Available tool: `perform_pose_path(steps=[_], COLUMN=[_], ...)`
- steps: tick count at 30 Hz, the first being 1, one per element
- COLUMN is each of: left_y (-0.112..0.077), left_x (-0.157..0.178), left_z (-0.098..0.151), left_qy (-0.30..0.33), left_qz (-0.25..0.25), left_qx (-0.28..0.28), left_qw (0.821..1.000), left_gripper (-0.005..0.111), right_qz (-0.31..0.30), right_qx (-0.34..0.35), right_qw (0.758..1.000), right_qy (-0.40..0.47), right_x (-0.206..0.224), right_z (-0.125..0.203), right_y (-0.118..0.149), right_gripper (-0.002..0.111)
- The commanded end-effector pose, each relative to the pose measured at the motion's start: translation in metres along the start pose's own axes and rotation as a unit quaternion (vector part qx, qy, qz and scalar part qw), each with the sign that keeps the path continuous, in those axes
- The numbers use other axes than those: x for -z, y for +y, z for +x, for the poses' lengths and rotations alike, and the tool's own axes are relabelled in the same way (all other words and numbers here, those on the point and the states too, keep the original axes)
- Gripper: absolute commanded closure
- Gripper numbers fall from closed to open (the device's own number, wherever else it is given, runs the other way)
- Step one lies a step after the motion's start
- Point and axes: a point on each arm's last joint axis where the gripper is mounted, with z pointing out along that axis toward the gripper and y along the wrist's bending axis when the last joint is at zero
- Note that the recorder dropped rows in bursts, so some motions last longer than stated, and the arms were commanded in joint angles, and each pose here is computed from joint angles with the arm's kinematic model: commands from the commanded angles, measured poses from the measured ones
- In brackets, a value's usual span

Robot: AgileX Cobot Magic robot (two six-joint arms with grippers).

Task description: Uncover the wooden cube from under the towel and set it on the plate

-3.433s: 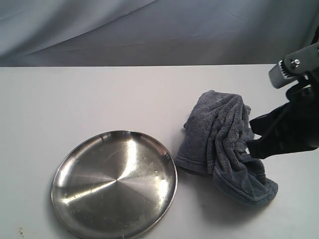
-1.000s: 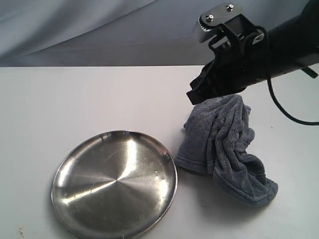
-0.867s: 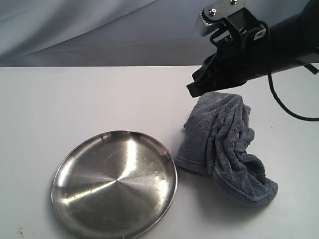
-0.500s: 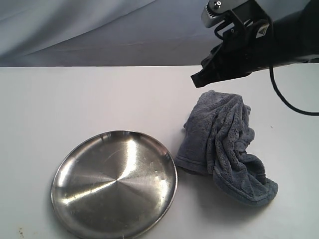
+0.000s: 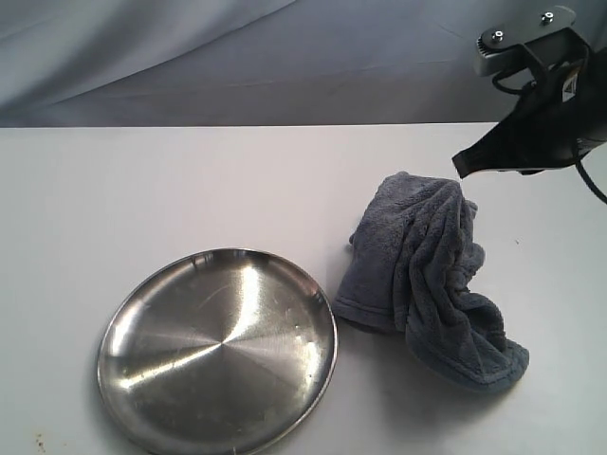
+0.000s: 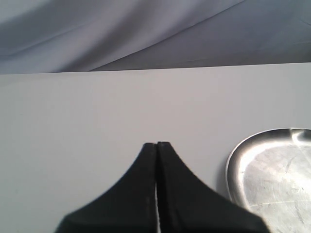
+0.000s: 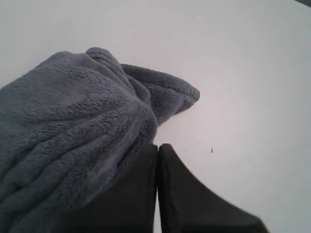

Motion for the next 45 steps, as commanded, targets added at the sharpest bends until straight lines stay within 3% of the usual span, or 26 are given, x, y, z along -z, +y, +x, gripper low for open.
perform_pose_path(steps=[1,9,11,12,15,17,21,26,36,40,45], left_y=[0.000,0.000,0.000,0.000,0.000,0.000,0.000,0.000,0.000,0.000,0.000], left_x=[0.000,0.000,0.000,0.000,0.000,0.000,0.000,0.000,0.000,0.000,0.000], left_z=[0.000,0.000,0.000,0.000,0.000,0.000,0.000,0.000,0.000,0.000,0.000], left_qy=[-0.006,-0.006,-0.006,-0.006,-0.006,-0.006,-0.006,-0.006,-0.006,-0.006,-0.006], left_qz=[0.000,0.000,0.000,0.000,0.000,0.000,0.000,0.000,0.000,0.000,0.000], left_qx=[0.004,0.004,0.004,0.004,0.004,0.004,0.004,0.004,0.004,0.004,0.004], left_qw=[1.000,1.000,1.000,1.000,1.000,1.000,1.000,1.000,1.000,1.000,1.000], left_gripper=[0.107,0.107,0.107,0.107,0.107,0.107,0.107,0.107,0.107,0.107,0.107], right_qz=[-0.039,-0.126,-0.129,-0.131,-0.129,-0.121,-0.109,-0.123,-0.124,-0.125,-0.121], right_qx=[-0.007,0.051,0.066,0.082,0.110,0.113,0.104,0.043,-0.069,-0.073,-0.082], right_qw=[0.999,0.991,0.989,0.988,0.985,0.986,0.989,0.991,0.989,0.989,0.989], right_qy=[0.006,0.013,0.023,0.027,0.025,0.014,-0.014,-0.042,-0.039,-0.017,-0.019], right_x=[-0.001,0.002,0.001,-0.002,-0.008,-0.013,-0.017,-0.021,-0.080,-0.095,-0.098], right_z=[0.000,0.002,0.006,0.010,0.019,0.021,0.022,0.017,0.019,0.025,0.025], right_y=[0.009,0.024,0.025,0.026,0.027,0.027,0.027,0.030,0.036,0.038,0.037], right_gripper=[0.108,0.105,0.086,0.066,0.024,0.003,0.004,0.004,0.006,0.020,0.055])
